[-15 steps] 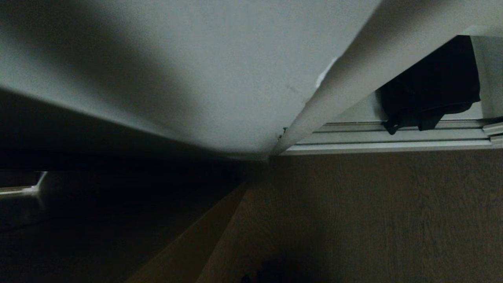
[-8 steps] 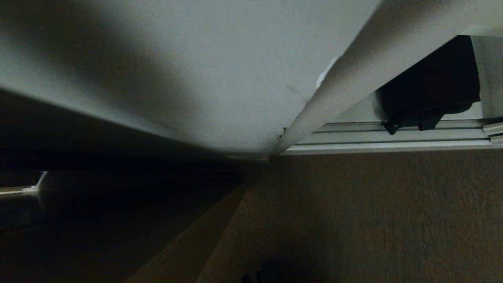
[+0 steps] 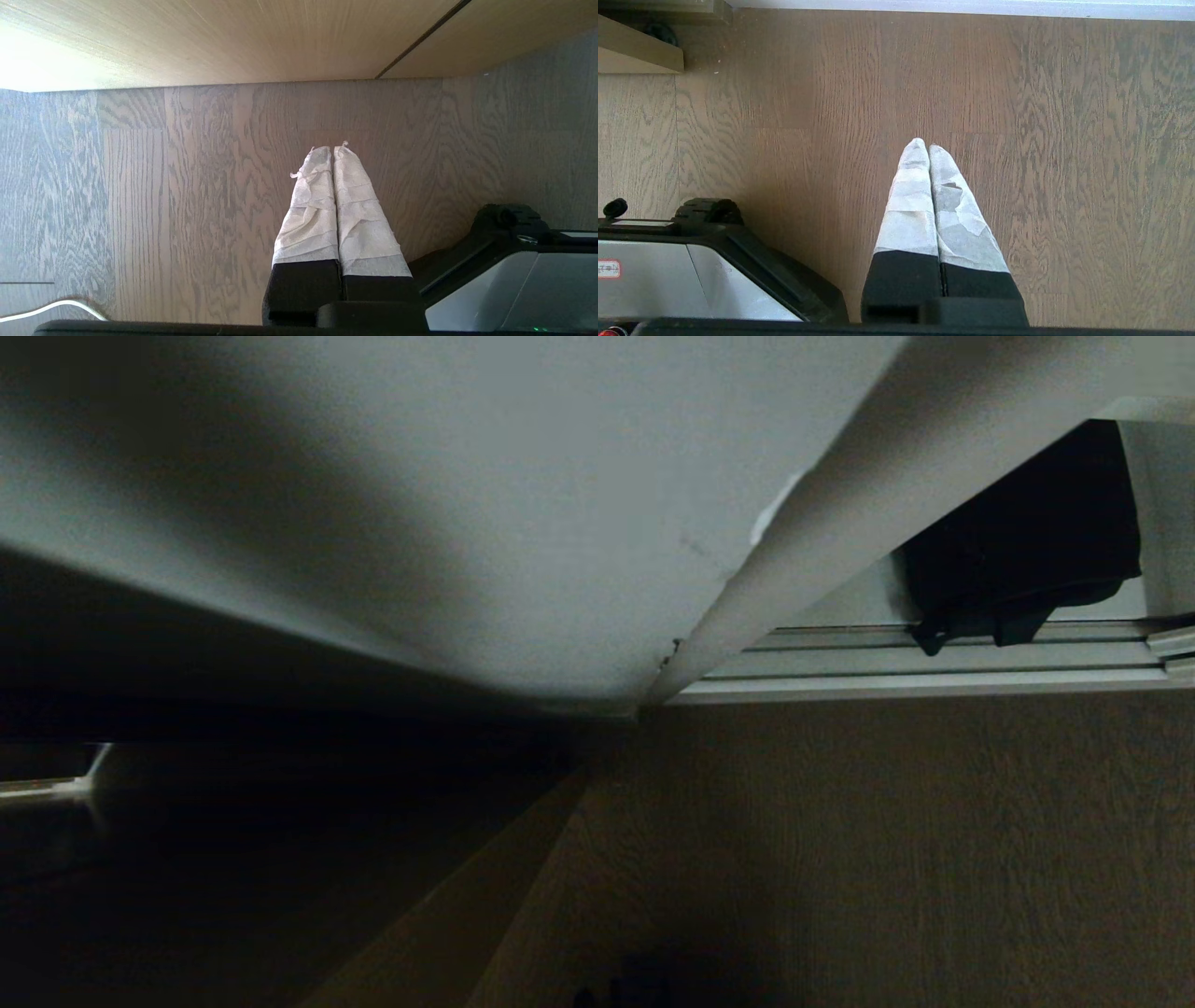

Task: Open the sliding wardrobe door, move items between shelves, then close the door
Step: Place the bag on the higher shelf

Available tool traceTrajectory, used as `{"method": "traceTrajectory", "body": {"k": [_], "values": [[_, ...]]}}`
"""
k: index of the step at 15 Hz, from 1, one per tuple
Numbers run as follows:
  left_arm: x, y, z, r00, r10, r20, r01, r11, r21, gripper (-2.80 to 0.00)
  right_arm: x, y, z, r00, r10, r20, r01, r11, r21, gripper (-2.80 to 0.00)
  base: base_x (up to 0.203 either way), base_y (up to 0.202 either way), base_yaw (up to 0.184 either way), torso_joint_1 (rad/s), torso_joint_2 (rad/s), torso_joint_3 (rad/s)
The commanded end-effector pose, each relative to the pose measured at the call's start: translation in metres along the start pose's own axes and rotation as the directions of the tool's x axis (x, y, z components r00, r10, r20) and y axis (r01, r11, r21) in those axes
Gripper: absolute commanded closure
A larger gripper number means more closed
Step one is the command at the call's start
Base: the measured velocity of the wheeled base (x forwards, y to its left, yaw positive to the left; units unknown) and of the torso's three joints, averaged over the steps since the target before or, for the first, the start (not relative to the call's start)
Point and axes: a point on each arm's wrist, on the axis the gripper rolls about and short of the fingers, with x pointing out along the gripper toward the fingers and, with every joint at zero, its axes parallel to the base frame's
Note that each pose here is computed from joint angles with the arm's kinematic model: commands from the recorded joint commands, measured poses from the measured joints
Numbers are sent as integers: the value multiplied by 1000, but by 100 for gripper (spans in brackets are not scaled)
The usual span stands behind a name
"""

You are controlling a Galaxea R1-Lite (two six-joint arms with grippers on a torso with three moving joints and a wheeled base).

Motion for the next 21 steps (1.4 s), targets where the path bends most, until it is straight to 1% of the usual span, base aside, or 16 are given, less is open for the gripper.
{"method": "traceTrajectory", "body": {"k": [1, 21], "values": [[0, 0, 0, 1000, 1, 0, -1, 1000, 0, 0, 0, 0, 0, 1000, 1, 2, -1, 1000, 0, 0, 0, 0, 0, 0, 0, 0], [0, 0, 0, 1000, -2, 0, 2, 1000, -3, 0, 0, 0, 0, 1000, 1, 2, -1, 1000, 0, 0, 0, 0, 0, 0, 0, 0]]}}
